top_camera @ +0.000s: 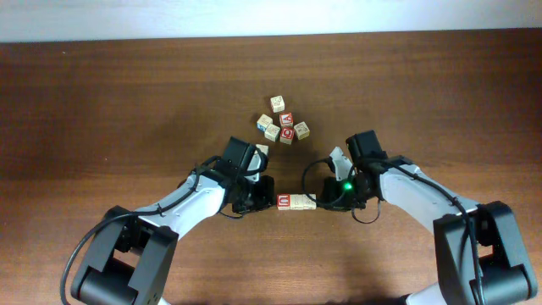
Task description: Rotate 3 blocks
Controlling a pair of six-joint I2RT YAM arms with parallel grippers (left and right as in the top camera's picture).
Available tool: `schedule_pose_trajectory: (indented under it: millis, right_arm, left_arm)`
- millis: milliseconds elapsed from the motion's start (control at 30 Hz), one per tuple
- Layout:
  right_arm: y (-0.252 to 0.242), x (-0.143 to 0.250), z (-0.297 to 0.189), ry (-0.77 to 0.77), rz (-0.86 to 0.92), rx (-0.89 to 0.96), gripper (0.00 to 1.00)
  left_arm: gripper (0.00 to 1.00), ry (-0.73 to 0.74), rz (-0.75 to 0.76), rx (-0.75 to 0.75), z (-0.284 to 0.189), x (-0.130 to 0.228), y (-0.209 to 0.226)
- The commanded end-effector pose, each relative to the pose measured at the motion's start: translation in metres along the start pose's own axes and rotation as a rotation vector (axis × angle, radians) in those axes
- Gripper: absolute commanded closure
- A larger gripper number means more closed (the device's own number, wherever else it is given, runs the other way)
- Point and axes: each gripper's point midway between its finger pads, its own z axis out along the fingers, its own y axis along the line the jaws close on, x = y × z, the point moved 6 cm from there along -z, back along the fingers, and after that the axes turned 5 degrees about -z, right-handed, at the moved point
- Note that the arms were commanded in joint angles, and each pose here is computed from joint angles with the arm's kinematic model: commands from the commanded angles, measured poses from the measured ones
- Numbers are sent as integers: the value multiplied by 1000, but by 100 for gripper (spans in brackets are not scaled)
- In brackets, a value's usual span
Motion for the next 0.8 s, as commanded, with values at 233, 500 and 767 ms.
schedule_pose_trajectory:
  millis: [233, 500, 767]
  right_arm:
    - [53, -12, -17, -29, -142, -78, 96]
    - [79, -13, -14, -15, -196, -75, 96]
    - [88, -10, -11, -2, -214, -81, 96]
  left_arm:
    - [100, 26, -2, 21, 3, 5, -2]
    - [100, 24, 0, 23, 3, 4, -3]
    - [100, 24, 0, 24, 3, 4, -3]
